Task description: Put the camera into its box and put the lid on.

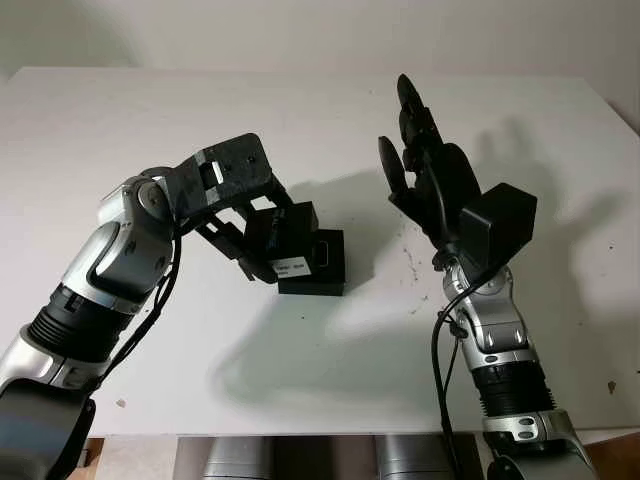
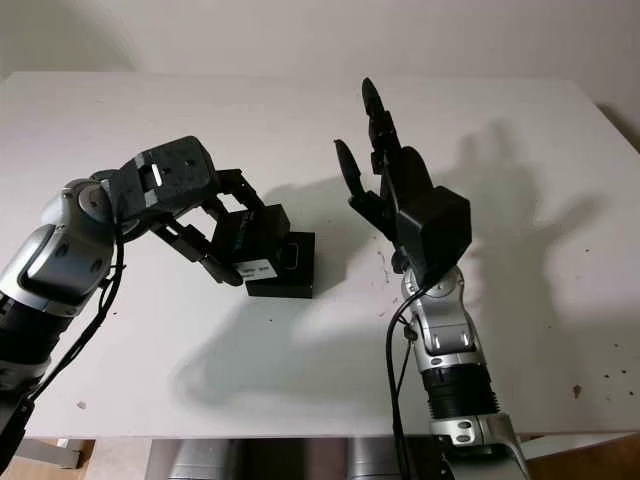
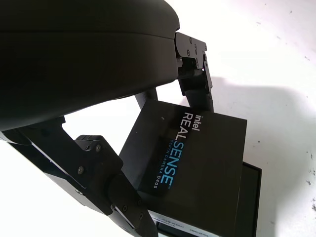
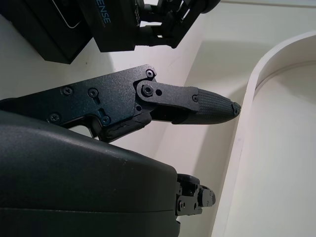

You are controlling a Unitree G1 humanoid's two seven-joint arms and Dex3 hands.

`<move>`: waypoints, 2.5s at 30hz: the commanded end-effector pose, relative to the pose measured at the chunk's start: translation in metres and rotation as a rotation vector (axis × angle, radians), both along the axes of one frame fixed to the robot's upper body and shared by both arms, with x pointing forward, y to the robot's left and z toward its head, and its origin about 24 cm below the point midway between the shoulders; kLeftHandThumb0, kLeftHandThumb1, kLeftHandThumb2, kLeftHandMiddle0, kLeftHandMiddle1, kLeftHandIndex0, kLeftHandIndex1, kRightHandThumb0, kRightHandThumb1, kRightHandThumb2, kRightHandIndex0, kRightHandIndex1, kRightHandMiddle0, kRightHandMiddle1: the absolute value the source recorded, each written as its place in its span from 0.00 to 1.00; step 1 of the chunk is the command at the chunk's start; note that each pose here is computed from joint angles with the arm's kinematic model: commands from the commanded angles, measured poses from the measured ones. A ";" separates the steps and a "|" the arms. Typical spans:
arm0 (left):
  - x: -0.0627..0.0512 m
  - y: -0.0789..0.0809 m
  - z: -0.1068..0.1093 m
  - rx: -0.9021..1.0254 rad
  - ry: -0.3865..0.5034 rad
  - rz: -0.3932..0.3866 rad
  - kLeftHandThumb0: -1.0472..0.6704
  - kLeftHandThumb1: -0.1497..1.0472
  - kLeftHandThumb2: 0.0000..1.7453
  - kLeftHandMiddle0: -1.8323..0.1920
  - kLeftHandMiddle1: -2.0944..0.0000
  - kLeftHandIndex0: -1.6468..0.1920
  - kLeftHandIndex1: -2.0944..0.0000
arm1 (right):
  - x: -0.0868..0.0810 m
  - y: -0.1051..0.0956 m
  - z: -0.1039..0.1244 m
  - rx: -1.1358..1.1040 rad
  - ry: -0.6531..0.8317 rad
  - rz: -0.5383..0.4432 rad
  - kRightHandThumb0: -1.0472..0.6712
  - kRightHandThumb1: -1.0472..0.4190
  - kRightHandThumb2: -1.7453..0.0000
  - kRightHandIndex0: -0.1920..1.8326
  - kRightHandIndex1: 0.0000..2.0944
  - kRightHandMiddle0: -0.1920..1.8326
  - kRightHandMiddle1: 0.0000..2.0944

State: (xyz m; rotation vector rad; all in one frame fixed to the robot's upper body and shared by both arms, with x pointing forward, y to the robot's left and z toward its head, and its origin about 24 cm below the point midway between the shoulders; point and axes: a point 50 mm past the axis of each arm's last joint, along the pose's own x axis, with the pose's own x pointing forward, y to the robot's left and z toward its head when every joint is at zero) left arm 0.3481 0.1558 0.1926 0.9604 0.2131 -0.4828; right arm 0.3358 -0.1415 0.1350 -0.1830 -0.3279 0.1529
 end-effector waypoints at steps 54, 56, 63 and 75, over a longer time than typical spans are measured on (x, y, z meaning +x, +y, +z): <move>0.001 -0.042 0.002 -0.042 0.130 -0.011 0.53 0.89 0.03 0.69 0.11 0.74 0.13 | -0.004 0.009 -0.002 0.032 -0.034 -0.008 0.19 0.00 0.69 0.05 0.03 0.08 0.03; 0.001 -0.043 0.002 -0.044 0.136 -0.009 0.53 0.89 0.03 0.69 0.11 0.73 0.12 | -0.005 0.009 -0.002 0.030 -0.034 -0.010 0.19 0.00 0.69 0.05 0.03 0.08 0.03; 0.001 -0.049 0.003 0.034 0.146 -0.009 0.52 0.88 0.03 0.67 0.13 0.73 0.14 | -0.005 0.010 -0.002 0.025 -0.039 -0.015 0.20 0.00 0.69 0.05 0.03 0.08 0.03; 0.000 -0.055 0.000 0.178 0.110 -0.046 0.50 0.87 0.03 0.75 0.12 0.76 0.21 | -0.005 0.013 -0.004 0.040 -0.030 -0.022 0.19 0.00 0.70 0.06 0.03 0.09 0.03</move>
